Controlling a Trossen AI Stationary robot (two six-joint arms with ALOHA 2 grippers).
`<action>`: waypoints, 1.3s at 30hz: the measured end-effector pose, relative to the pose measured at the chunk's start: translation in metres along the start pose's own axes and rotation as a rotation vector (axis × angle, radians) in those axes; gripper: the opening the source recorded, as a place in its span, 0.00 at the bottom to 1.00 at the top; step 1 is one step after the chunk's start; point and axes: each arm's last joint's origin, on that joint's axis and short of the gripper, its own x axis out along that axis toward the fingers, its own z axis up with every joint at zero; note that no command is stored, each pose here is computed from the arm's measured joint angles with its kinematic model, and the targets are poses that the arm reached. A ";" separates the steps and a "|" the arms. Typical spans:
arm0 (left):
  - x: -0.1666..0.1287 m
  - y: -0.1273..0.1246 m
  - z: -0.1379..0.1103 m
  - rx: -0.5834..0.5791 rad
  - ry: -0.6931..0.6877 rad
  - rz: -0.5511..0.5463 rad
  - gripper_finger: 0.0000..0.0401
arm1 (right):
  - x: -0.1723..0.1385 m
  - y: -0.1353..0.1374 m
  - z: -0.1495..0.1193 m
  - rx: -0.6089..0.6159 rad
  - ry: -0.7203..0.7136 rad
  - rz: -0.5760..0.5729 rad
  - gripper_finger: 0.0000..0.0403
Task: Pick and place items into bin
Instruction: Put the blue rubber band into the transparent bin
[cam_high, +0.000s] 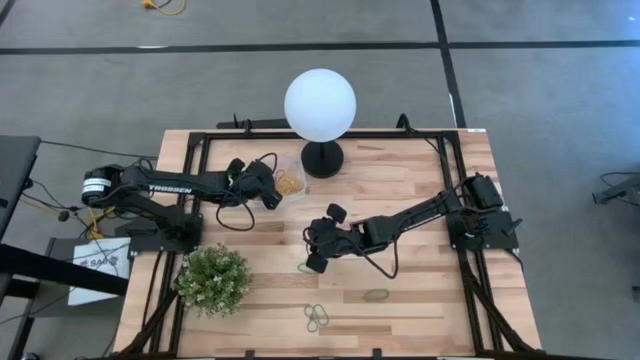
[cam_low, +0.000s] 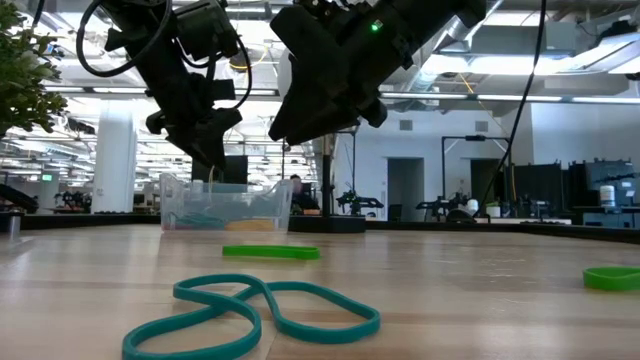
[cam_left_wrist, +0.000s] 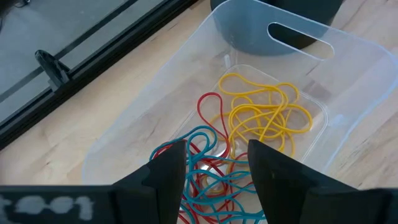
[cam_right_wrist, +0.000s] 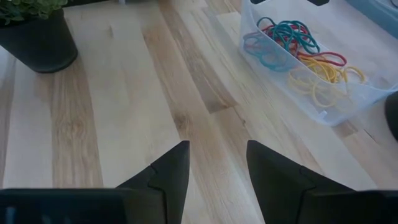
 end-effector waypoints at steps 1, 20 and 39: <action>0.000 0.000 0.000 0.000 0.000 0.000 0.41 | 0.000 0.000 0.000 0.000 0.000 0.000 0.38; -0.003 -0.010 0.002 0.037 0.004 -0.164 0.41 | 0.000 0.000 0.000 -0.006 0.000 0.000 0.39; -0.058 -0.077 -0.005 0.324 -0.230 -0.794 0.41 | 0.001 -0.001 0.007 0.025 -0.054 0.012 0.39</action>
